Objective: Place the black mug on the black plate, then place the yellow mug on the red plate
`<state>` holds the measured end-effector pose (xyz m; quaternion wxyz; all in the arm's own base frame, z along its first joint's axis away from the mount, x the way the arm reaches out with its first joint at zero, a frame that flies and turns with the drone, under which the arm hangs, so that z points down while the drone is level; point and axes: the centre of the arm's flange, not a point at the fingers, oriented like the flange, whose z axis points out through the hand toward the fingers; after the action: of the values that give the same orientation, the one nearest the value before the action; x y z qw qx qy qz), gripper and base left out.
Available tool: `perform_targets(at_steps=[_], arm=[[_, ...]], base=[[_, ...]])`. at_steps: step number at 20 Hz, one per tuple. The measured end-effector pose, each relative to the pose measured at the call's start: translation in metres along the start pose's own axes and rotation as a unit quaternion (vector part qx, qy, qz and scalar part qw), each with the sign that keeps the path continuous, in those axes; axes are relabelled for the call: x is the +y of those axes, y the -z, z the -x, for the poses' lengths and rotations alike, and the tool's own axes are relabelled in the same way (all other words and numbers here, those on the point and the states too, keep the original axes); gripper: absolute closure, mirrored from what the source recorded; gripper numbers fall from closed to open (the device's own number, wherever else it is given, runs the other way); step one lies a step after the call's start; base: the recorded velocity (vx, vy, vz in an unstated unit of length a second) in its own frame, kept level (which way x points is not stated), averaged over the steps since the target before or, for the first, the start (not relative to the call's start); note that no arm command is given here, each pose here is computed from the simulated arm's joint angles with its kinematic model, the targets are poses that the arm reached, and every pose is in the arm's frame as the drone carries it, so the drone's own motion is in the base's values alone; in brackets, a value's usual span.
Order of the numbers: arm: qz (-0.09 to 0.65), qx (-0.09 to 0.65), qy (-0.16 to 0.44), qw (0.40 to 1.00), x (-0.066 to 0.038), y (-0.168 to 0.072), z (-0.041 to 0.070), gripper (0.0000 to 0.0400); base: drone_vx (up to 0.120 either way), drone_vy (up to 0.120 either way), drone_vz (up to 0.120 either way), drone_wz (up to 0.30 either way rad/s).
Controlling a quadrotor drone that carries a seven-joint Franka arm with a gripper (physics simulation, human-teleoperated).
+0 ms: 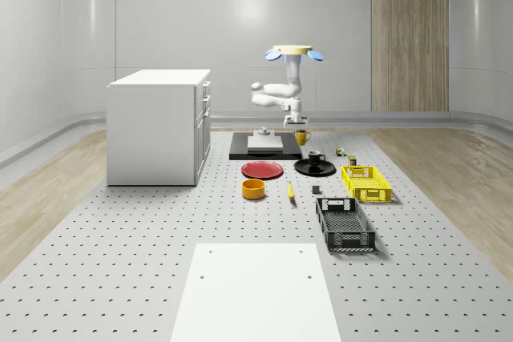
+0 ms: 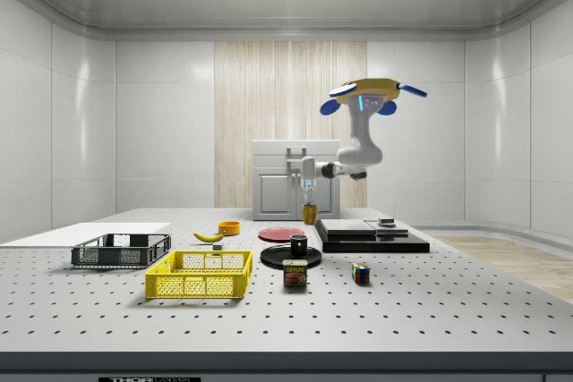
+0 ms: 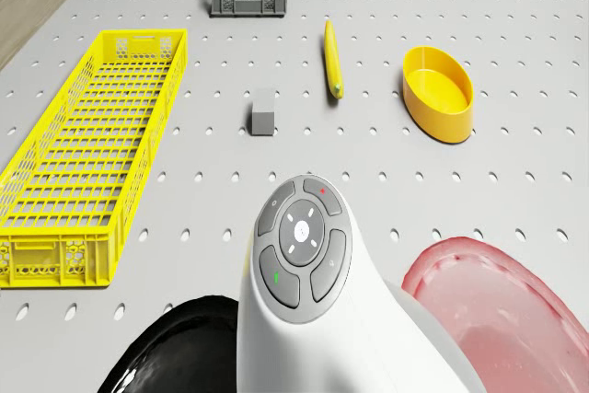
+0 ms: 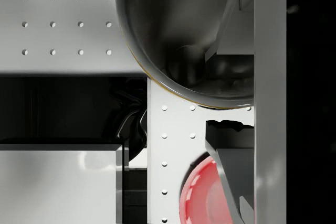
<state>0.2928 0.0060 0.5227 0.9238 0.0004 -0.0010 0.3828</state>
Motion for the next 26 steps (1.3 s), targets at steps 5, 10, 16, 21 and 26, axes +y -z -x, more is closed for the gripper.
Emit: perform_targets(at_steps=[5, 10, 16, 21, 26], arm=[[0.000, 0.000, 0.000, 1.000, 0.0000, 0.0000, 0.0000, 0.0290], [0.000, 0.000, 0.000, 1.000, 0.0000, 0.0000, 0.0000, 0.0290], [0.000, 0.000, 0.000, 1.000, 0.0000, 0.0000, 0.0000, 0.0290], [0.000, 0.000, 0.000, 1.000, 0.0000, 0.0000, 0.0000, 0.0290], [0.000, 0.000, 0.000, 1.000, 0.0000, 0.0000, 0.0000, 0.0290]], base=[[0.120, -0.120, -0.048, 0.000], [0.120, -0.120, -0.056, 0.000], [0.120, -0.120, -0.053, 0.000], [0.120, -0.120, 0.000, 0.000], [0.104, -0.120, 0.000, 0.000]])
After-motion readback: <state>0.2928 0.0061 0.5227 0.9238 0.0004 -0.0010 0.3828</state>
